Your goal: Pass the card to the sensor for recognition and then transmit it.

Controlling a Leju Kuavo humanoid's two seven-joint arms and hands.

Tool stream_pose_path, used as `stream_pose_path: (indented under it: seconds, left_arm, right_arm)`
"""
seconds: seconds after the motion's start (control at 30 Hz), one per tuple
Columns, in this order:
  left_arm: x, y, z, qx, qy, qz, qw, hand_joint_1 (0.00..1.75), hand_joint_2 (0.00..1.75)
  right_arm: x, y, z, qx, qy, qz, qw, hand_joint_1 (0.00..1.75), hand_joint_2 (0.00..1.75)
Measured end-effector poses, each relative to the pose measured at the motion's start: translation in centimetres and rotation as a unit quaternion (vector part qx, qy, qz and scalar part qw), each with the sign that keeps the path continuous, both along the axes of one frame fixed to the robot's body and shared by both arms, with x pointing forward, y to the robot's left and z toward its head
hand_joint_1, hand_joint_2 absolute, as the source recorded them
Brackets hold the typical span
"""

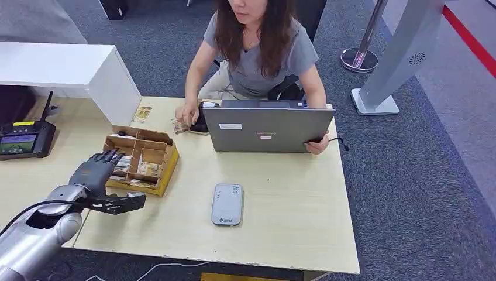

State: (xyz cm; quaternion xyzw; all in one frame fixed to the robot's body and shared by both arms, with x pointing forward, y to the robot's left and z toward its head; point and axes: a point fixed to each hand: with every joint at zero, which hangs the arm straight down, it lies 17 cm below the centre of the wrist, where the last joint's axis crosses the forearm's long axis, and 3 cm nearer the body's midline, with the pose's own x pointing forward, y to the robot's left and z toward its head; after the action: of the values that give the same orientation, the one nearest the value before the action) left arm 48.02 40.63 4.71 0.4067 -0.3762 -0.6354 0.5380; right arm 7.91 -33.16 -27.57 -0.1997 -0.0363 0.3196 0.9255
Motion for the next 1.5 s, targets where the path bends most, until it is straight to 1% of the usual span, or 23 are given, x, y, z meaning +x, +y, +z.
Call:
stream_pose_path:
  seconds: [0.2, 0.7, 1.5]
  left_arm:
    - [0.9, 0.4, 1.3, -0.006, -0.013, 0.005, 1.0, 0.0, 1.75]
    - [1.2, 1.0, 2.7, -0.009, -0.023, 0.015, 1.0, 0.0, 1.75]
    - [1.0, 0.6, 2.2, -0.003, -0.021, 0.012, 1.0, 0.0, 1.75]
  right_arm:
    - [0.0, 0.0, 0.0, 0.0, 0.0, 0.0, 1.0, 0.0, 1.75]
    - [-0.3, -0.1, 0.0, -0.001, 0.001, 0.0, 1.0, 0.0, 1.75]
    - [-0.2, -0.1, 0.0, -0.002, -0.001, 0.0, 1.0, 0.0, 1.75]
